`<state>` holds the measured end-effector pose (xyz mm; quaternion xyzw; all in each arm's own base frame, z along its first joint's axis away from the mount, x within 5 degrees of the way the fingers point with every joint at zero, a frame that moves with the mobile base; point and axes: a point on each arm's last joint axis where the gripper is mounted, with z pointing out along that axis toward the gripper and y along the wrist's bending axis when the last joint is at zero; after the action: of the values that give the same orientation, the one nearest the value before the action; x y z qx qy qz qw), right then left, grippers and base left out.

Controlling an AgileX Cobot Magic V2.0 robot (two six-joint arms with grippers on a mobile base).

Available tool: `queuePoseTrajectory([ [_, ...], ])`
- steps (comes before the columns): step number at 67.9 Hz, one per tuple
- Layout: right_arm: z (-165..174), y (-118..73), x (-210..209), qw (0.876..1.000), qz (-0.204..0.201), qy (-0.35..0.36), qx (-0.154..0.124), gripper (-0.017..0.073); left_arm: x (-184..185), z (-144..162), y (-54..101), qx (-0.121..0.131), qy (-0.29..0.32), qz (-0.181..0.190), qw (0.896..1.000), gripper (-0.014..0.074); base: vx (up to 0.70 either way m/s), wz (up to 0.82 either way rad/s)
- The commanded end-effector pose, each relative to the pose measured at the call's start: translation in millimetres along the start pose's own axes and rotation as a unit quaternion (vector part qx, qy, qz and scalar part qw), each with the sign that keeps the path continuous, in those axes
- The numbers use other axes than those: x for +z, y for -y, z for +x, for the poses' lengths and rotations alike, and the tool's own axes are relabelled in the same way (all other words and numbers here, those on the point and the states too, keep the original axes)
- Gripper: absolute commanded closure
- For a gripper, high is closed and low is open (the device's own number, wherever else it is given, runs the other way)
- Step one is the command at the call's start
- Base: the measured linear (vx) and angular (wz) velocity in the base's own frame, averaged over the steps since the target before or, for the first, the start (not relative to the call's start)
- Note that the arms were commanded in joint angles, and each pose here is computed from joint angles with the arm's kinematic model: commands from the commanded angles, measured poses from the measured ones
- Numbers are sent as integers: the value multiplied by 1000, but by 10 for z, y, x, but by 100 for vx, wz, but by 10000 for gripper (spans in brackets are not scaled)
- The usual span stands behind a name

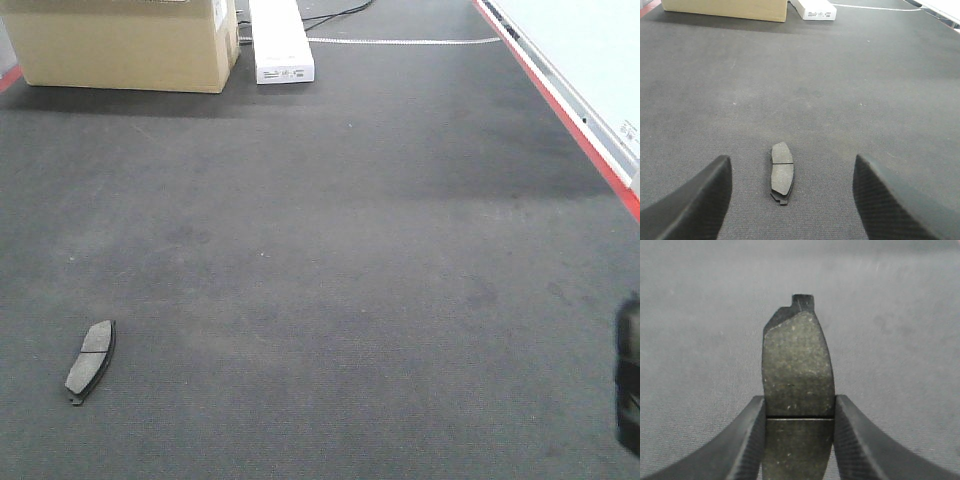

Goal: Move and align brake pads A on conveyor
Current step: 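Lower the right gripper and release its brake pad onto the belt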

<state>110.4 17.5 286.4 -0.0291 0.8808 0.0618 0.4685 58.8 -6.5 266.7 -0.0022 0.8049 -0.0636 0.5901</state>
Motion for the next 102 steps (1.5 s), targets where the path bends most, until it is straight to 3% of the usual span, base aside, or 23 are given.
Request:
queuePoseTrajectory([
  [1,-328,-31,153,1000,-5,12,8,554,-20,-141,20,-7,43,8,999,91,0,0],
  [31,-813,-52,1348,988,9,-156,7,536,-20,-141,20,-7,43,8,999,91,0,0],
  [70,-732,-32,2416,949,11,-316,-13,487,-20,-141,20,-7,43,8,999,91,0,0],
  [84,-628,-18,2590,940,13,-340,-14,367,-20,-141,20,-7,43,8,999,91,0,0],
  [102,-653,-18,2624,947,13,-320,-14,123,-20,-141,20,-7,43,8,999,91,0,0],
])
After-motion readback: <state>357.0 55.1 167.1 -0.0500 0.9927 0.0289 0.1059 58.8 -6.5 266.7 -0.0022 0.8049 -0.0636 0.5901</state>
